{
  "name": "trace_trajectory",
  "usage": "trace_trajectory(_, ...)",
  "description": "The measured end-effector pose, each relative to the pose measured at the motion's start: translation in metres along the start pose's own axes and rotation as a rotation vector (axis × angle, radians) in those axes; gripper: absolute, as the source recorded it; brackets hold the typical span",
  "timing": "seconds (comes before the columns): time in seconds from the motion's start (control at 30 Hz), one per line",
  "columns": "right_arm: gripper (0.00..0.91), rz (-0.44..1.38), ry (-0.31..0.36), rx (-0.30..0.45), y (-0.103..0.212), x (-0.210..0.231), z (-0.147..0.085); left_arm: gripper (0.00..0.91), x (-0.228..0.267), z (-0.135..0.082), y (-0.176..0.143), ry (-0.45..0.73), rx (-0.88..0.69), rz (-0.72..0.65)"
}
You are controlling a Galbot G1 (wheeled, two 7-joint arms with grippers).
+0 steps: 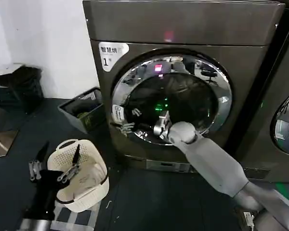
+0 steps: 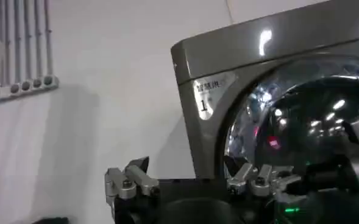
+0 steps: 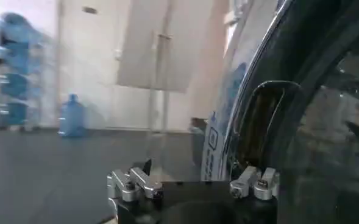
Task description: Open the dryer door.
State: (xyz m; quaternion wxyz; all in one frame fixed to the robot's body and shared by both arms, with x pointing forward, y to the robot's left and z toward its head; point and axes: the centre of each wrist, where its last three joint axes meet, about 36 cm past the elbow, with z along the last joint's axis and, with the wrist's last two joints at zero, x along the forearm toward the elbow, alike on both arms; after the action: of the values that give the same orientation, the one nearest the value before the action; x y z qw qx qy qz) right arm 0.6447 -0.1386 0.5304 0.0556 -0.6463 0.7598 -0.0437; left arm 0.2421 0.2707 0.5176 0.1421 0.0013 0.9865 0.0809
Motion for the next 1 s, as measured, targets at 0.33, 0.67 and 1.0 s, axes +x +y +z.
trace_trajectory(0.33,0.907,-0.228,-0.011,-0.011,-0.001,0.025,-0.004,0.907,-0.015,0.010,0.033,-0.009,0.050,0.089)
trace_trajectory(0.67,0.907,-0.385,-0.023,-0.017,0.012,0.048,-0.012,0.907,-0.044,0.018,0.080,-0.033,-0.010,0.242)
trace_trajectory(1.0,0.907,-0.562,-0.049,-0.006,0.032,0.074,-0.025,0.907,-0.087,0.029,0.100,-0.005,-0.049,0.337)
